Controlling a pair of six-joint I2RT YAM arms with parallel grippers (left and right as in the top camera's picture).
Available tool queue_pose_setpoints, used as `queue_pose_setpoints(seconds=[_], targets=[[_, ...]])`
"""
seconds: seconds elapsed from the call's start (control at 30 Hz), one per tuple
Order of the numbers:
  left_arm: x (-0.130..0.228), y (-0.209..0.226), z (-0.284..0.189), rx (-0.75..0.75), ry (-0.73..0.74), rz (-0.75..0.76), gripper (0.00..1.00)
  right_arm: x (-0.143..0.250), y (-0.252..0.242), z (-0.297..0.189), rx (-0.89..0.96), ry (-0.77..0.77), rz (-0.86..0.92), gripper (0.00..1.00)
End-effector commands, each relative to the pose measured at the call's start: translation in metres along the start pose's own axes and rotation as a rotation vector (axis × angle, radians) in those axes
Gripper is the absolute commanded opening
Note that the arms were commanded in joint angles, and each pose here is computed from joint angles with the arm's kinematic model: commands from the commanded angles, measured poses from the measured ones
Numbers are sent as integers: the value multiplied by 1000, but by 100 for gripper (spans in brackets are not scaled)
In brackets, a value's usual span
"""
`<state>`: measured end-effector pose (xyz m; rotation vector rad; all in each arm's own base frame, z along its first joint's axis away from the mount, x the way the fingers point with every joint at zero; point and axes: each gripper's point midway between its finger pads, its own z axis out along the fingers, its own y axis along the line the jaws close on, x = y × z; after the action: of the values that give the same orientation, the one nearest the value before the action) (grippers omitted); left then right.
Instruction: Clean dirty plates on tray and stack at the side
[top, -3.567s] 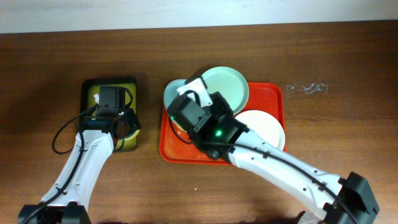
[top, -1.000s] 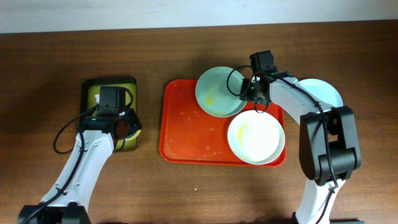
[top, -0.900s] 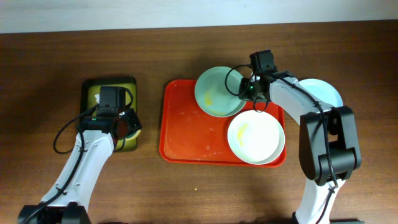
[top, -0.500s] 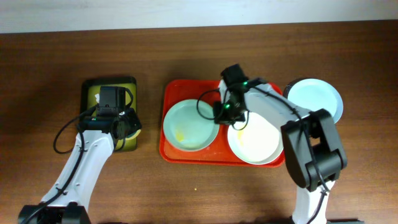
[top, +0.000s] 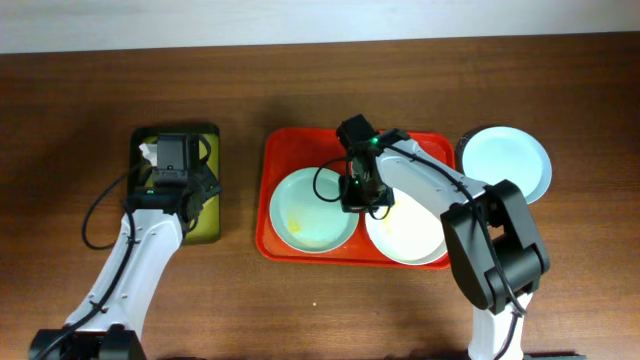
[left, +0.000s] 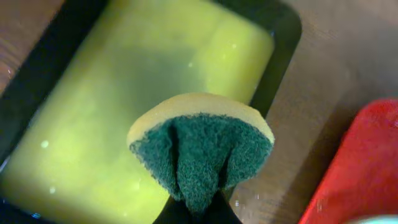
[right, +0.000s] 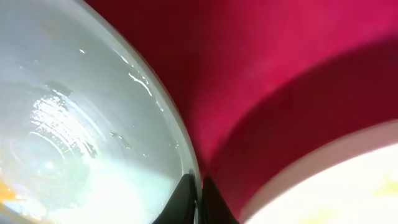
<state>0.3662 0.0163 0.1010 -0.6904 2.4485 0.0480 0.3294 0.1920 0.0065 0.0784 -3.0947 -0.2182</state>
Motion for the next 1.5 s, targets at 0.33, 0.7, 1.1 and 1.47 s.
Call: queue_pose_setpoints(seconds=[0.33,0.7,1.1,1.47], targets=[[4,36,88,-31,84,-32,36,-2,-11,9,42,-11,-10,4],[9,51,105,-57,109,-48,53,-37,3,8,-10,-152,-30,30],[-31,14,42,156,1,-39,0,-34,3,9,-9,-139,-28,29],[-41,21,28,122,-46,-42,0,-32,3,9,-10,-131,-27,28]])
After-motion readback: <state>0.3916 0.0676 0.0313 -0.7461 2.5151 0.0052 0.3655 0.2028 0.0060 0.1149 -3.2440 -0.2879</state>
